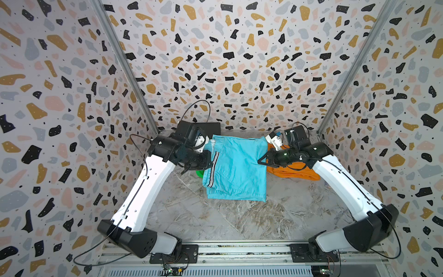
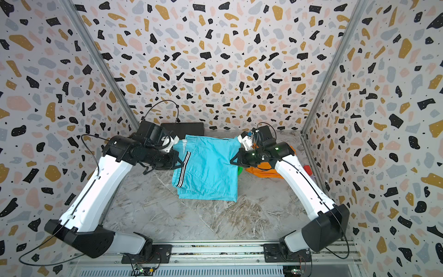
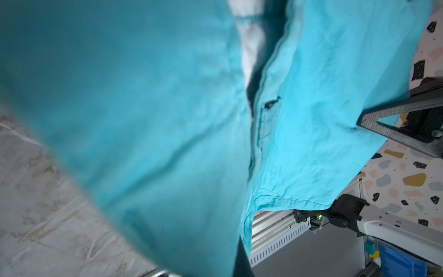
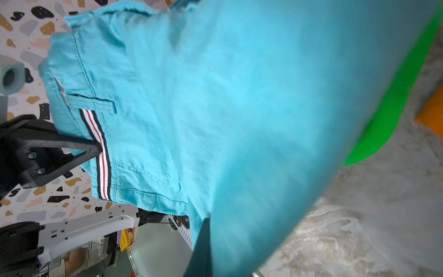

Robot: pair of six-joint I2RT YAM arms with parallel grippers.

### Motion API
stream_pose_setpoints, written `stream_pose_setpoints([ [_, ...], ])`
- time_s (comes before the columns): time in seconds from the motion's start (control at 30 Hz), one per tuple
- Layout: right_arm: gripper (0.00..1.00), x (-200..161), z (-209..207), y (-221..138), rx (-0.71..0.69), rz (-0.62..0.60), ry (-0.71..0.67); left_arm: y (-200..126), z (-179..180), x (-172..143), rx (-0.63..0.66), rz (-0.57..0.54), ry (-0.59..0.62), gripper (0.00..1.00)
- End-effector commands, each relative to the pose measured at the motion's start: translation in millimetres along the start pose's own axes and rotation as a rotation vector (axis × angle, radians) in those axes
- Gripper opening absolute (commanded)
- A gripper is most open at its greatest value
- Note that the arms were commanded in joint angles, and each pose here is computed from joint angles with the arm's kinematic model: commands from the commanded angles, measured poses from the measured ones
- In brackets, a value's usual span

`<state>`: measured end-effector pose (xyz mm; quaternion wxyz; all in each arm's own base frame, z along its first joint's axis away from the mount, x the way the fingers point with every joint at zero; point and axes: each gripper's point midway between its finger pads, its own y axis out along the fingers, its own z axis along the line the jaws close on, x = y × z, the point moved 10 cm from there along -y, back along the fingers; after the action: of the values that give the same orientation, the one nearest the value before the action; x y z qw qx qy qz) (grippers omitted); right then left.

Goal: Put the folded long pants in the basket
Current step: Place the long pant in the basket.

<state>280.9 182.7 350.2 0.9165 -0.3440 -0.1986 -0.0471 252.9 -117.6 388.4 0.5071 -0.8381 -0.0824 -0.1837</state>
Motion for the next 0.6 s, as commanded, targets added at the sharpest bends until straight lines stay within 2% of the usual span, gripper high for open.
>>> stream_pose_setpoints([
  [0.0, 0.0, 24.1, 8.0, 3.4, 0.001, -0.015, -0.028, 6.6, 5.9, 29.1, -0.035, -0.015, 0.05, 0.0],
  [0.17, 0.0, 62.0, -7.5, 34.9, -0.041, -0.019, -0.01, 33.9, 30.8, 64.1, 0.004, 0.018, -0.035, 0.0],
  [0.3, 0.0, 85.2, -24.9, 57.6, -0.065, -0.016, -0.001, 58.0, 45.0, 85.9, 0.042, 0.037, -0.058, 0.0],
  [0.57, 0.0, 109.2, -57.2, 87.1, -0.11, -0.009, 0.027, 107.5, 69.4, 112.5, 0.075, 0.098, -0.098, 0.0],
])
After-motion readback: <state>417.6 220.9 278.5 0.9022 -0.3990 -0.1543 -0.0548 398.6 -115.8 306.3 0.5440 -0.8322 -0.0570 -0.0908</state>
